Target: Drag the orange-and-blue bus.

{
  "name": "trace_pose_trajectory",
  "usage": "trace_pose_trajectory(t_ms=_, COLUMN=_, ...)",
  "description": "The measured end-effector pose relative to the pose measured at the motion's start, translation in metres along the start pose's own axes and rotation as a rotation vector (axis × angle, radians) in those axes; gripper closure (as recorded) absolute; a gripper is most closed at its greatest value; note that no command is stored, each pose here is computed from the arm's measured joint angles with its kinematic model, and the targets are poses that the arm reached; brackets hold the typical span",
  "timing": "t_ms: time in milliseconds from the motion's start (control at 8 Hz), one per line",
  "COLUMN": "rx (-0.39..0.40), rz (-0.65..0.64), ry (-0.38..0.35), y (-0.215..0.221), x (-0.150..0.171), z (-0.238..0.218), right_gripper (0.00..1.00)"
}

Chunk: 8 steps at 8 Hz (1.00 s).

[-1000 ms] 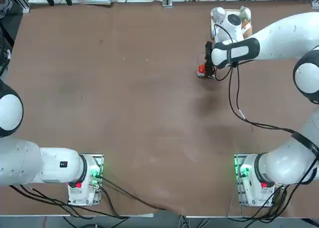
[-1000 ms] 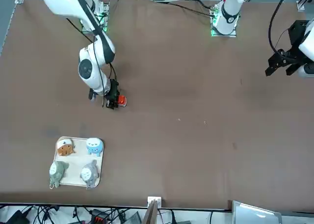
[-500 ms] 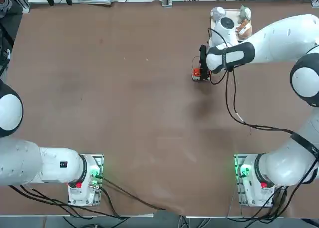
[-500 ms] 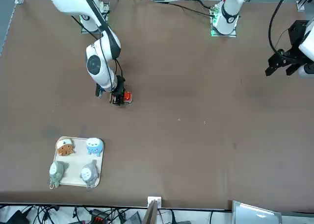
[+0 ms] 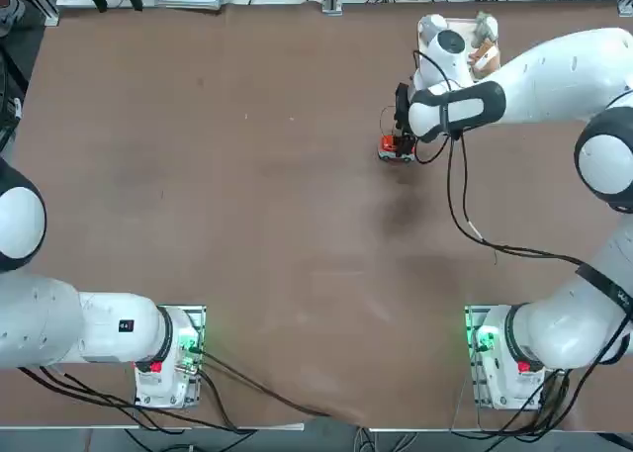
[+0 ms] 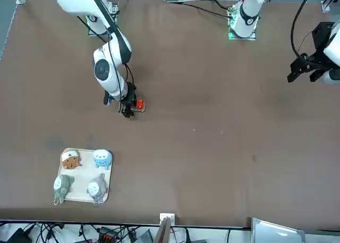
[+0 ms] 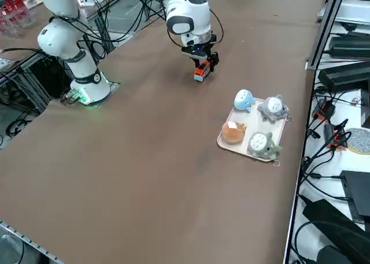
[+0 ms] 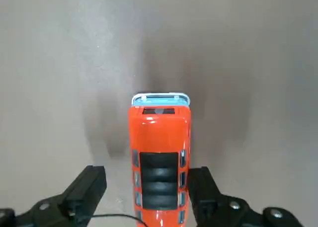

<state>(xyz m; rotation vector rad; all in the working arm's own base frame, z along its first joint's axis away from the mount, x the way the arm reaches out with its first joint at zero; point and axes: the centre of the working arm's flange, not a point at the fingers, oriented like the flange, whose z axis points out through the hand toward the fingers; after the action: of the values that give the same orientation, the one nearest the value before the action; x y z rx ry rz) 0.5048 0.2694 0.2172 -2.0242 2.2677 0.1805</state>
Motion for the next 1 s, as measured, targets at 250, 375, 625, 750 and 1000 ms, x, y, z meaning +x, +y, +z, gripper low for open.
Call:
trace_pose_trajectory(t_ms=250, rx=0.0, rz=-0.006, ry=0.008, y=-0.002, x=-0.003, z=-0.015, right_gripper=0.0)
trace_pose_trajectory(t_ms=375, rx=-0.004, rz=-0.027, ry=0.028, y=-0.003, x=-0.007, z=-0.035, right_gripper=0.0)
trace_pose_trajectory(t_ms=625, rx=-0.034, rz=-0.162, ry=0.079, y=-0.002, x=-0.016, z=-0.089, right_gripper=0.0)
trace_pose_trajectory(t_ms=750, rx=-0.08, rz=-0.253, ry=0.109, y=-0.003, x=-0.018, z=-0.114, right_gripper=0.0)
trace_pose_trajectory(t_ms=1000, rx=-0.177, rz=-0.426, ry=0.137, y=-0.016, x=-0.01, z=-0.158, right_gripper=0.0)
